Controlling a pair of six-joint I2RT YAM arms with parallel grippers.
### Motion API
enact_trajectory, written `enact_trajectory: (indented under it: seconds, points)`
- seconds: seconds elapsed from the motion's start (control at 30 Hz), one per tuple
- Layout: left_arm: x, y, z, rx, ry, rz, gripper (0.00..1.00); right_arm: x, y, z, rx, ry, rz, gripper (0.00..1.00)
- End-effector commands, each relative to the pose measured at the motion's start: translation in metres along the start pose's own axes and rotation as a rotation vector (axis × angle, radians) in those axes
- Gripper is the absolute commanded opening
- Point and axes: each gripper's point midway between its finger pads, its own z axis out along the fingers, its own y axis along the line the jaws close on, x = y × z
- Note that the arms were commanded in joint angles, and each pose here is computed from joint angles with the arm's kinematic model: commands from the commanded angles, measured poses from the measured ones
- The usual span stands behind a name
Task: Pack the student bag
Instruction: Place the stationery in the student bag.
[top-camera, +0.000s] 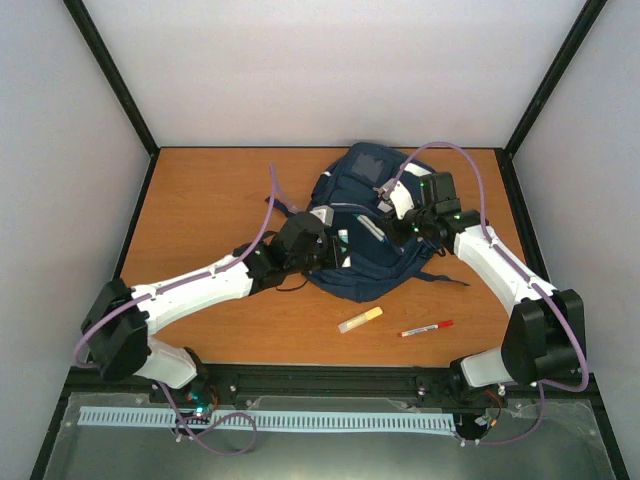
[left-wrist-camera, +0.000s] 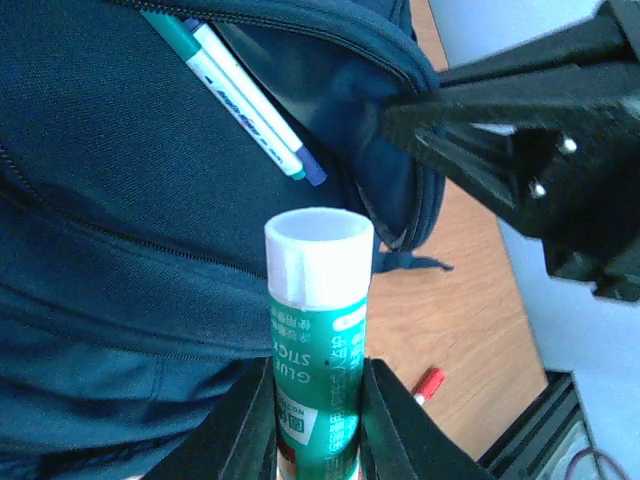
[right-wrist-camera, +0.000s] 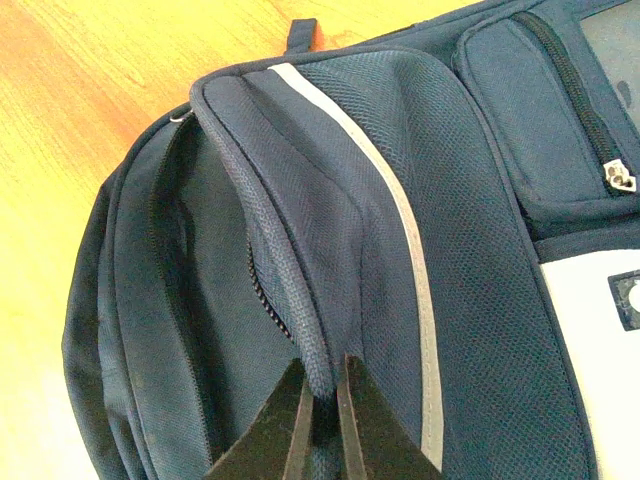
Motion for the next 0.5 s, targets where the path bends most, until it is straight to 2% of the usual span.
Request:
enact_trajectory:
  seconds: [0.0, 0.2, 0.47]
  points:
    - [-0.025, -0.005, 0.019, 0.085, -0.082, -0.225, 0.18, -0.017, -0.002, -0.015, 0.017, -0.073, -0.014, 0.03]
    - [-0.026, 0.006, 0.056, 0.143, -0.05, -0.419, 0.2, -0.019, -0.001, -0.017, 0.01, -0.08, -0.011, 0.03]
    - [-0.039, 0.022, 0.095, 0.107, -0.096, -0.485, 0.19, -0.018, 0.0, -0.016, 0.008, -0.08, -0.01, 0.03]
